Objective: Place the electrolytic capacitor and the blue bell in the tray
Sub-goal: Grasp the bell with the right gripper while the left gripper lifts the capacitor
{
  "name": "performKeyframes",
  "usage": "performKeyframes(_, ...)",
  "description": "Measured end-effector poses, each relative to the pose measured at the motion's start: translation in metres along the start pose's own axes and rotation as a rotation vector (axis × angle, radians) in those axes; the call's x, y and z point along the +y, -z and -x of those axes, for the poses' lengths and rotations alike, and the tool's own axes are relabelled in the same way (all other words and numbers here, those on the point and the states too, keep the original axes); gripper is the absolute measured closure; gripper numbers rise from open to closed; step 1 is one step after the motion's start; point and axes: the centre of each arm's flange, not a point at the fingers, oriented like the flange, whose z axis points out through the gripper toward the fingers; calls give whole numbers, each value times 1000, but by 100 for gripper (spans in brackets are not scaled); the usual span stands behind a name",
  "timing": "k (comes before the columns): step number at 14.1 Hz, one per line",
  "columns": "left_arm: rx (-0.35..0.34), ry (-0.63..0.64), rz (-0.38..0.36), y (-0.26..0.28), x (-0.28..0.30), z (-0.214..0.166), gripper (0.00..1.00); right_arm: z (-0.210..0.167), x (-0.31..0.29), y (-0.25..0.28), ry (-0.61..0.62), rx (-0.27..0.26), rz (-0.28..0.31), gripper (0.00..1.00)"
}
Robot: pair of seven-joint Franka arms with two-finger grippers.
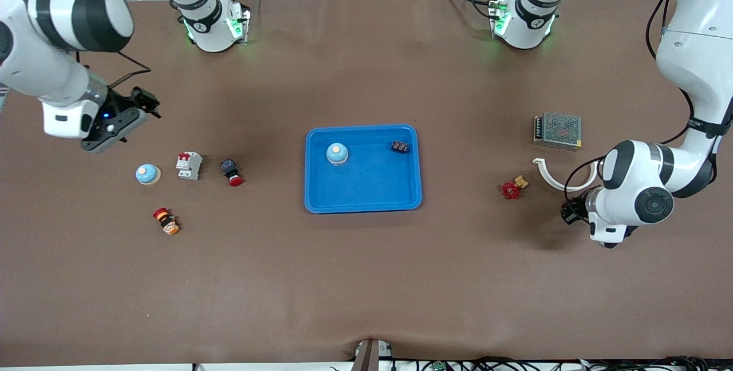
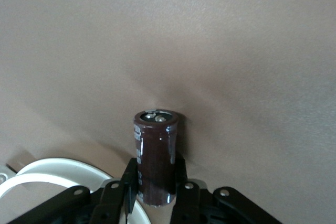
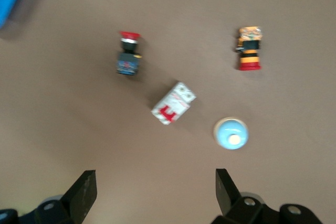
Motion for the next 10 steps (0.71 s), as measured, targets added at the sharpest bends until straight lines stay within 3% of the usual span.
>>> performKeyframes(7,17,56,90,42,42,20,69,55,90,-91,114,51,39,0)
performKeyframes(10,8,92,127,60,72,42,69,68,115,-144,142,51,28,0)
